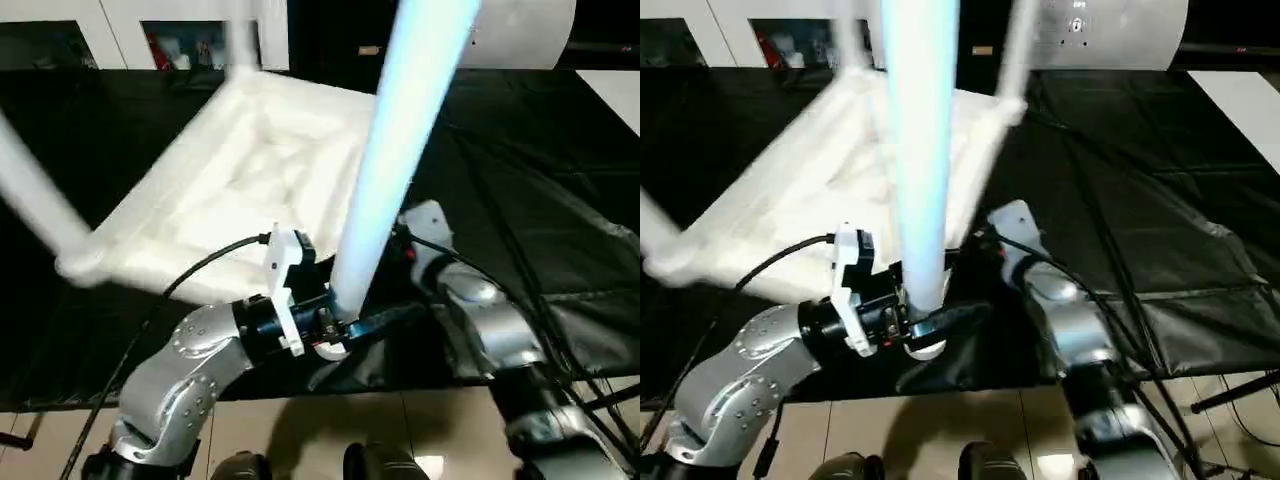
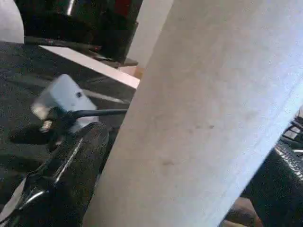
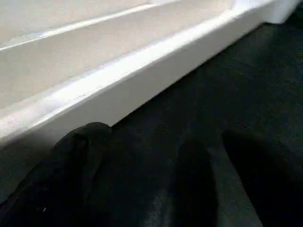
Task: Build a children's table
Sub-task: Rotate table base
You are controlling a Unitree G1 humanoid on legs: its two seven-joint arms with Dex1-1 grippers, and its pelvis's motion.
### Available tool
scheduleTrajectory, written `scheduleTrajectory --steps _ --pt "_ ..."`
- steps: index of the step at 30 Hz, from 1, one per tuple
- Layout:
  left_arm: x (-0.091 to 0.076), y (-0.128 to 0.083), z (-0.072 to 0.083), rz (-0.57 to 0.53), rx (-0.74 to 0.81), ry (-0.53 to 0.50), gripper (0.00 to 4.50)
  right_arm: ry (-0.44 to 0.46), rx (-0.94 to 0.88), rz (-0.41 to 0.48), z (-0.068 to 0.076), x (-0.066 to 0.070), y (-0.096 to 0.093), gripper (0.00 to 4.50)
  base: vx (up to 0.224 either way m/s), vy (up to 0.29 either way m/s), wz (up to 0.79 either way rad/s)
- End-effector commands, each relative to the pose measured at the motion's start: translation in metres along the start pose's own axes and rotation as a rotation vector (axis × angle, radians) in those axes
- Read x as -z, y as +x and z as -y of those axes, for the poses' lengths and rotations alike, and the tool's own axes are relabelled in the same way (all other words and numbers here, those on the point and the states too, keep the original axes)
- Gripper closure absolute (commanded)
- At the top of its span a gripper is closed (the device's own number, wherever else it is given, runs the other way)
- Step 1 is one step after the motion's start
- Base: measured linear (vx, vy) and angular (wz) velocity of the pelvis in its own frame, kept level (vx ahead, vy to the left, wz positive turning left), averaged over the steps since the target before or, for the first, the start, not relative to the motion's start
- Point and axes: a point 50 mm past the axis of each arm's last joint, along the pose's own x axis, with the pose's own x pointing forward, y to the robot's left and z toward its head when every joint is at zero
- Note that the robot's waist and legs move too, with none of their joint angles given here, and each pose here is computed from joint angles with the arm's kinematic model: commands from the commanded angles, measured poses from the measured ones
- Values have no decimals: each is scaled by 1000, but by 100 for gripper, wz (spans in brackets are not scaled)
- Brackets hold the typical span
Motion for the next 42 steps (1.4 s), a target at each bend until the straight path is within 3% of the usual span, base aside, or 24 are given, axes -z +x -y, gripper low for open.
scheduleTrajectory --steps 1,9,10,11,14,17,19,22,26,29,30,38,42 --pt "2 9 2 -15 9 15 3 -31 -60 55 -16 -12 7 0 0 0 0" --pt "-6 4 -19 13 -115 103 3 -5 82 16 17 3 -3 0 0 0 0" --pt "-7 5 -21 19 -128 117 3 5 100 10 24 6 -6 0 0 0 0" --pt "-10 7 -26 32 -157 155 3 28 149 8 39 12 -15 0 0 0 0" --pt "-11 6 -28 31 -141 162 3 57 165 31 51 14 -29 0 0 0 0" --pt "-9 0 -29 -11 -135 178 3 97 147 71 55 13 -38 0 0 0 0" --pt "-11 -17 -37 -88 -155 282 3 70 89 108 55 9 -49 0 0 0 0" --pt "-14 -34 -46 -148 -151 320 3 101 46 160 55 2 -57 0 0 0 0" --pt "-12 -59 -53 -283 -82 334 3 7 -43 155 54 -2 -66 0 0 0 0" --pt "-10 -68 -56 -352 -40 335 20 -13 -113 154 54 -5 -71 0 0 0 0" --pt "-7 -73 -63 -434 -16 373 30 -54 -170 150 55 -9 -77 0 0 0 0" --pt "-5 -79 -91 -659 79 501 76 -121 -402 123 48 -18 -111 0 0 0 0" --pt "-7 -76 -97 -686 123 500 114 -145 -445 123 46 -21 -120 0 0 0 0"
